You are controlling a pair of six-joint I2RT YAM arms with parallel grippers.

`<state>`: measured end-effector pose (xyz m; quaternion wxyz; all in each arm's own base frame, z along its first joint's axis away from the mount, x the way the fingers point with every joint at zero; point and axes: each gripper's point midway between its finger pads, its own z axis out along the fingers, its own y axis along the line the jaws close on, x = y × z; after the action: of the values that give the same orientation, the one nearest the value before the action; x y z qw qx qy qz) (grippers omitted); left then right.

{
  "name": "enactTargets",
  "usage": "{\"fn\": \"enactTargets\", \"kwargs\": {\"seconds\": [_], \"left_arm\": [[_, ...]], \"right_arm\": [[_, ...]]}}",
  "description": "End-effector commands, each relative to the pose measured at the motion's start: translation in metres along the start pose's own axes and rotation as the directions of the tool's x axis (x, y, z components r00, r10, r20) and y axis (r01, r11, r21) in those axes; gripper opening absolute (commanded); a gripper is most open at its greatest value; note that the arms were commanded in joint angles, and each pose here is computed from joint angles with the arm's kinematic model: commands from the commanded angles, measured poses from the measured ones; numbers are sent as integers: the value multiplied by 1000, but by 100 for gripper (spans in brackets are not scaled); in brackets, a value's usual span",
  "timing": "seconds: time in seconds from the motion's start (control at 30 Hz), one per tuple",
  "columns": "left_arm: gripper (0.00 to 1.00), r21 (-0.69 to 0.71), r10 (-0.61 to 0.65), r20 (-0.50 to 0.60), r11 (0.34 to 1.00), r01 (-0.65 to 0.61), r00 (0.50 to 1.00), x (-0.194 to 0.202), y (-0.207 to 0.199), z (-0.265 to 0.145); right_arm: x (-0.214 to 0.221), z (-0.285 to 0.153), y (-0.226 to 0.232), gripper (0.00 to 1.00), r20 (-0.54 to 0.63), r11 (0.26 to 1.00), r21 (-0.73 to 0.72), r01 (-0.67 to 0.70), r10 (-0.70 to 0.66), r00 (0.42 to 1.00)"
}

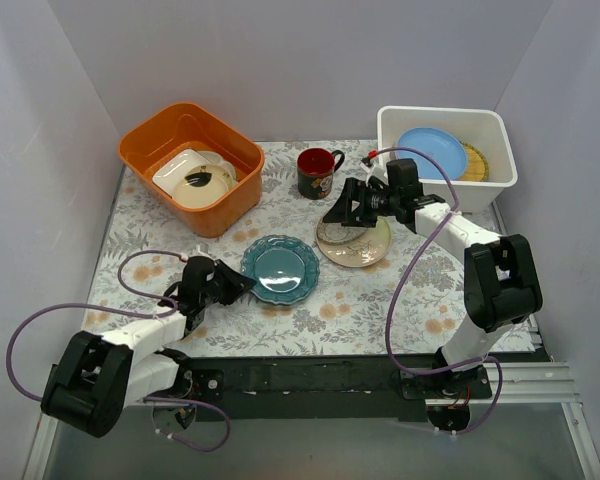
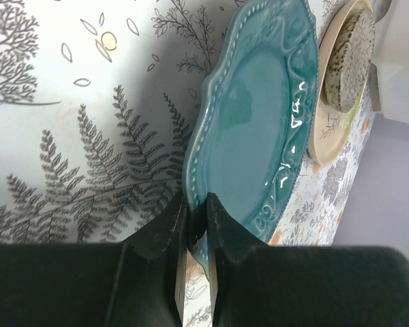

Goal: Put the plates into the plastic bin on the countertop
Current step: Pick up the plate at the center of the board.

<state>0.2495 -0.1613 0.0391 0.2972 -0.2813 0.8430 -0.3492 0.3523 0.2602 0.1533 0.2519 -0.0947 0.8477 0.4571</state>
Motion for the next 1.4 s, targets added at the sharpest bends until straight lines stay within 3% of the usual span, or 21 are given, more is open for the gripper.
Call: {"fn": "enactTargets", "kwargs": {"seconds": [0.0, 1.03, 1.37], "left_arm": [[0, -85, 51, 26, 995, -49, 998, -6, 10, -11], [0, 256, 89, 135, 959, -122, 987, -34, -89, -58], [0, 170, 63, 101, 982, -80, 993, -27, -65, -48]], "right_arm": [[6, 3, 6, 93, -13, 999, -41, 20, -20, 1000], [52, 13, 5, 93, -86, 993, -111, -37, 28, 996], [87, 40, 11, 93, -171, 990, -130, -59, 37, 985]]}}
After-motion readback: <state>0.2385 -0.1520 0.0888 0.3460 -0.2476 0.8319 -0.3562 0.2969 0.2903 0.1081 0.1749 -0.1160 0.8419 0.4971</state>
